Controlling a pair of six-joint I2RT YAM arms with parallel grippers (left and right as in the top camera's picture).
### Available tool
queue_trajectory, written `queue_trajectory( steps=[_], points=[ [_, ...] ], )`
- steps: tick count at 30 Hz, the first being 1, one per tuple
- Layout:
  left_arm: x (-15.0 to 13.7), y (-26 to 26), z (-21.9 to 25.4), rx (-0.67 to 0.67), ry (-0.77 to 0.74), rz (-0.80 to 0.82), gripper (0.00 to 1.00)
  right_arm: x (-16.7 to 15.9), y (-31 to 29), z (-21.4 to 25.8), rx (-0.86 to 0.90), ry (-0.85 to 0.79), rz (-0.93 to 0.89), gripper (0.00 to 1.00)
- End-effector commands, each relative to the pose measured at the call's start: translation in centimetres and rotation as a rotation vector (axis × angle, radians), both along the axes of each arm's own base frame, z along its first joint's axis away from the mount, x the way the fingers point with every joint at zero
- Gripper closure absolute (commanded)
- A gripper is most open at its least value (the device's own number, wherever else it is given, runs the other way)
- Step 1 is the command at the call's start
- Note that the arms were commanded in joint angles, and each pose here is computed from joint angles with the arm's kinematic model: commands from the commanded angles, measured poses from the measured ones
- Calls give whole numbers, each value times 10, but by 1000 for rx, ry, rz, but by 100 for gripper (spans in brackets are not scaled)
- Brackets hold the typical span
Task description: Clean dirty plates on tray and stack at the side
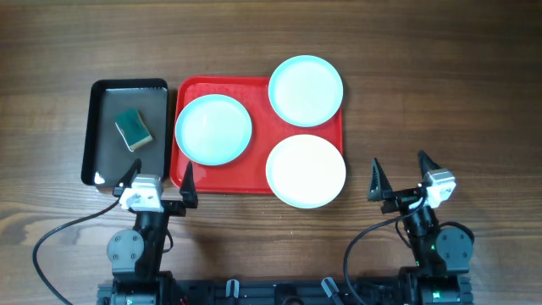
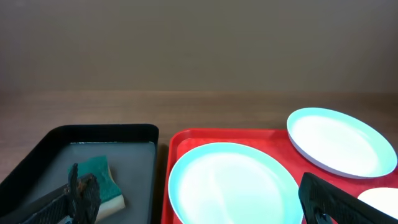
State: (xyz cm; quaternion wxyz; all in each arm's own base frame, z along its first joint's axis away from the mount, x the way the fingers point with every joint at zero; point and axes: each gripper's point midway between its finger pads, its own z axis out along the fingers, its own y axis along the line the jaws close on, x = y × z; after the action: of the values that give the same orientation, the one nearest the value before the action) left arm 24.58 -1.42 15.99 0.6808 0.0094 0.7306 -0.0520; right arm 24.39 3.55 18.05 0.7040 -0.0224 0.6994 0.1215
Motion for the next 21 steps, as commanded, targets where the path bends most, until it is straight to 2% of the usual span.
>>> queue_trajectory(
  steps=[1, 5, 11, 16, 21],
  points=[
    [-5, -3, 39, -92, -67, -14, 0, -4, 7, 20, 15, -45, 39, 0],
    [-14, -3, 92, -131, -97, -15, 0, -15, 7, 67, 13, -142, 39, 0],
    [-17, -3, 144, -133, 16, -7, 0, -25, 19, 122, 2, -198, 114, 0],
    [-4, -3, 170, -136, 185, 4, 0, -11, 43, 144, -55, -102, 261, 0],
    [14, -4, 178, -143, 438, 12, 0, 20, 56, 161, -26, 116, 348, 0]
  ],
)
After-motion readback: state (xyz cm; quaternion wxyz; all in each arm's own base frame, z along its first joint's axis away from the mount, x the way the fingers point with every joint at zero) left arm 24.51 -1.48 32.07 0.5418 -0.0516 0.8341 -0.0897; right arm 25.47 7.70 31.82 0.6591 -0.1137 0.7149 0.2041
